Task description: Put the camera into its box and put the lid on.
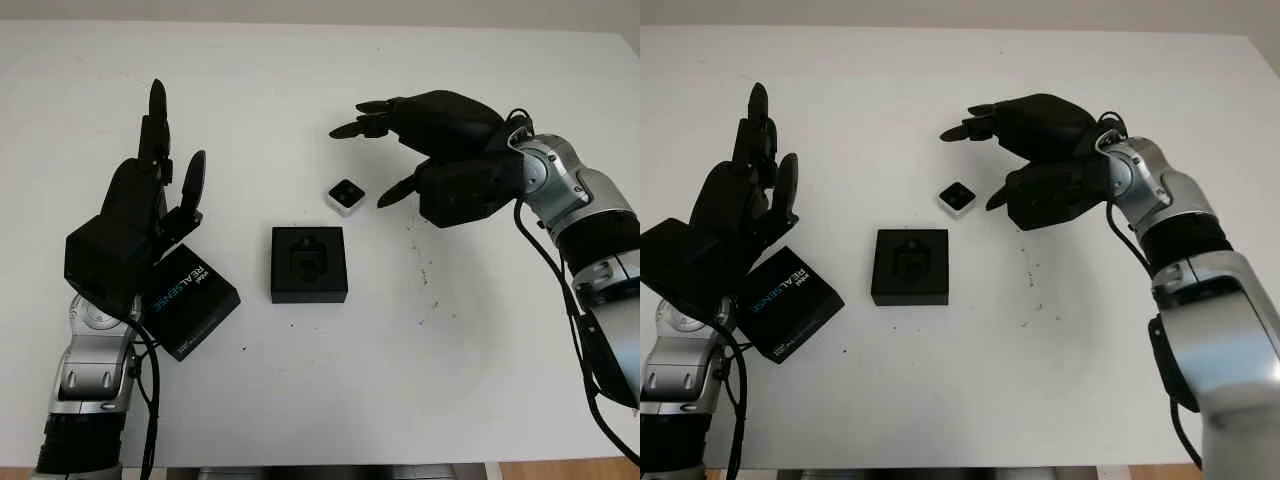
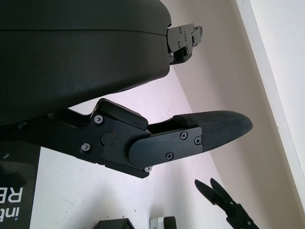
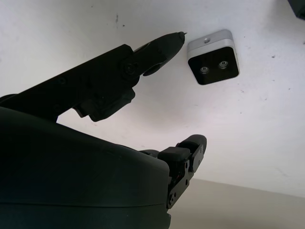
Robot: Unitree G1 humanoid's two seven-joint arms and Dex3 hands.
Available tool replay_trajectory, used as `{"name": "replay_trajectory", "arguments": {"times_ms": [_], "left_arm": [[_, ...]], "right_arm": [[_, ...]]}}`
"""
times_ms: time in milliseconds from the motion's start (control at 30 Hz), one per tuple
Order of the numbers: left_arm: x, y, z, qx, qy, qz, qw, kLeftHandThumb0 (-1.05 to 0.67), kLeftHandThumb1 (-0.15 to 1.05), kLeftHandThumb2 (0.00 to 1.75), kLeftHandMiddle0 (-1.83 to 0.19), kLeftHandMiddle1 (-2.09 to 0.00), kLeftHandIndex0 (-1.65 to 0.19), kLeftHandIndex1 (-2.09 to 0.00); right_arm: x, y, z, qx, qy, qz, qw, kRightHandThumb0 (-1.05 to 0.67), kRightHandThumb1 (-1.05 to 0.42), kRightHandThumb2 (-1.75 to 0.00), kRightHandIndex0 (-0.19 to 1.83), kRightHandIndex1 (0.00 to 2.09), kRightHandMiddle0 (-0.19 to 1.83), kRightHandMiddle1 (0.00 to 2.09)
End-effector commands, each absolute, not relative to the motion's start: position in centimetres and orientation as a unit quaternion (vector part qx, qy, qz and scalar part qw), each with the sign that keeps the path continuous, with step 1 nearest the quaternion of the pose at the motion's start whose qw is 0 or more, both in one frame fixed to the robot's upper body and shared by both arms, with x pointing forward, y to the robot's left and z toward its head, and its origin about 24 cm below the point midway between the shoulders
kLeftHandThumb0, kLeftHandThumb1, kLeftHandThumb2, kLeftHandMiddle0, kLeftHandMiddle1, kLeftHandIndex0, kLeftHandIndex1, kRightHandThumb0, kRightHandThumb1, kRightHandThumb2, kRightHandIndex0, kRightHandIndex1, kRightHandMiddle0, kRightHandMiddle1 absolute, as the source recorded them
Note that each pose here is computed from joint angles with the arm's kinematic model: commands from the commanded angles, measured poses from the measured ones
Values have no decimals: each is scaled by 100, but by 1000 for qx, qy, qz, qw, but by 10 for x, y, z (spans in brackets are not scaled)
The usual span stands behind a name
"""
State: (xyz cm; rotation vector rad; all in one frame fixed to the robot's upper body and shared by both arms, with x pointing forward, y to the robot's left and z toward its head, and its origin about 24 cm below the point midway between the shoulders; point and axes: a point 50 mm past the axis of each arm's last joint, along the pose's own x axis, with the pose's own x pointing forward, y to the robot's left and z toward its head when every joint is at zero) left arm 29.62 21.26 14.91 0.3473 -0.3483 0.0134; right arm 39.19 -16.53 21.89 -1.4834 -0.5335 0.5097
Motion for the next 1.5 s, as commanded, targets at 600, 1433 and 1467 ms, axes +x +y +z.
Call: {"name": "replay_trajectory", "arguments": {"times_ms": [600, 1433, 1467], "left_arm": [[293, 212, 148, 165, -175, 9, 971, -80, 105, 65, 19, 0, 19, 0], [293, 213, 149, 172, -177, 5, 969, -81, 105, 63, 19, 0, 19, 0], [293, 213, 150, 171, -177, 5, 969, -81, 105, 63, 19, 0, 19, 0]], "right_arm": [[393, -150, 225, -690, -262, 245, 629, -47, -81, -6, 33, 11, 47, 19], [392, -141, 196, -682, -271, 260, 628, -51, -82, -6, 52, 21, 57, 21], [392, -140, 195, -681, -270, 260, 629, -51, -82, -6, 51, 25, 58, 21]]}}
